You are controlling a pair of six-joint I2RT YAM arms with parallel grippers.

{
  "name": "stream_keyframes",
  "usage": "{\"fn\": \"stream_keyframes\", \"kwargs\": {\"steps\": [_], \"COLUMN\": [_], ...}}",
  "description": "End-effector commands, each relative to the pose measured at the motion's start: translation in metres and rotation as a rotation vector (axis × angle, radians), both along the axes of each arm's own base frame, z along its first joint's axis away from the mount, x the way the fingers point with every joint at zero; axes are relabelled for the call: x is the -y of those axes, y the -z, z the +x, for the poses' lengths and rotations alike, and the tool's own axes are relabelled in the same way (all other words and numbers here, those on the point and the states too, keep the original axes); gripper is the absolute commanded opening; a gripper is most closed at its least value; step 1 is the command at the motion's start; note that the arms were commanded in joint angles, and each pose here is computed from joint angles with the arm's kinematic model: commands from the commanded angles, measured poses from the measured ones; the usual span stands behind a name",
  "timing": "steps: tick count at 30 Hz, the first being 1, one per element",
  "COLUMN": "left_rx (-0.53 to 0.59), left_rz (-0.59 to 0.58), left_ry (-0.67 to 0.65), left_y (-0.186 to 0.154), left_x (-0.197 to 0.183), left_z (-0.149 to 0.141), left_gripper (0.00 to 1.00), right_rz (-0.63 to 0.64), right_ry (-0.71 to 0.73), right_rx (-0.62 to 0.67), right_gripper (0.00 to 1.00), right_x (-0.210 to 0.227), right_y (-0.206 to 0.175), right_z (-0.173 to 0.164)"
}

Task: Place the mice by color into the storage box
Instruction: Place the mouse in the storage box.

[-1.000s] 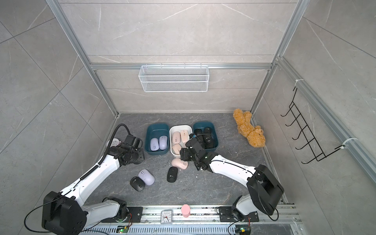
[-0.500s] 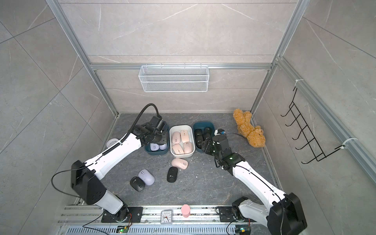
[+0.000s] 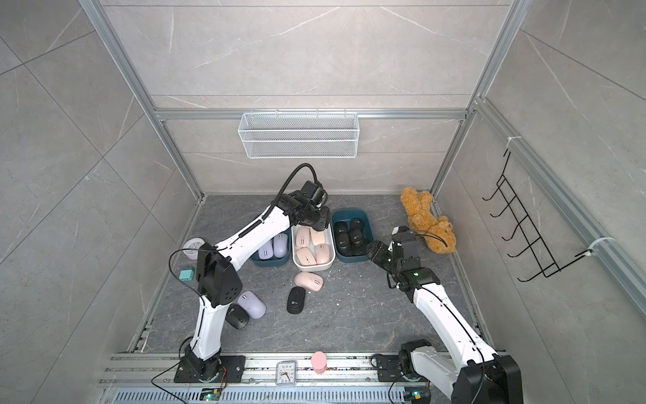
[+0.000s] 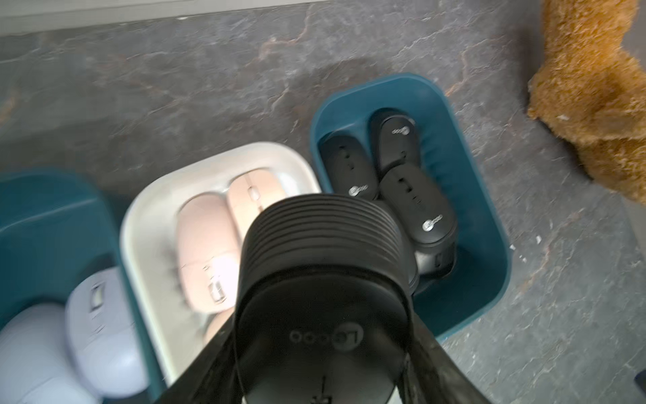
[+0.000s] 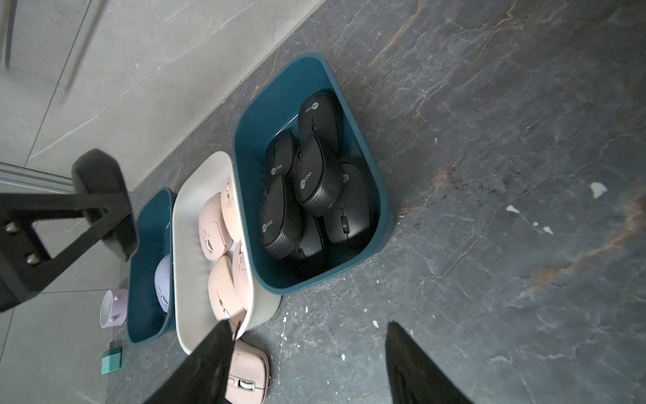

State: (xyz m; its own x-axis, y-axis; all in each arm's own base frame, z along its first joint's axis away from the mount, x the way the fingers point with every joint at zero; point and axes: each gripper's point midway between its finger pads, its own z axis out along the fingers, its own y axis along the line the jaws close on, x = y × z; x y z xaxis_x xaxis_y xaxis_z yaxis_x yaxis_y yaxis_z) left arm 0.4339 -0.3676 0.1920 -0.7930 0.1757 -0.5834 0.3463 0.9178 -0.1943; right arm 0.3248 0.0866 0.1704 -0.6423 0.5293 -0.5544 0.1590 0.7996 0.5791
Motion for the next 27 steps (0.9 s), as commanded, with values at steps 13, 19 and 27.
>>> {"fn": "stream_keyframes", "kwargs": {"steps": [13,19,27], "left_rx": [0.022,0.008,-0.002], "left_rz": [-0.149,-0.223,-0.226], "left_ry": [0.014,0.005,-0.019], "left_y": [0.029,0.048,0.064], "left_x": [0.077,0.1,0.103], "left_z": [0.038,0.046,0.05], "left_gripper": [0.42,0.4,0.39], "right_rz": [0.034,0.035,0.042], "right_ry": [-0.046,-0.057,-0.058], "right_rx": [-0.024,-0.033,-0.045], "right_gripper": [0.7,0.7,0.7], "right_x": [-0.005,-0.005,-0.004], "right_y": [0.014,0.017,0.023], "right_z": [-0.003,-0.004,-0.005]}}
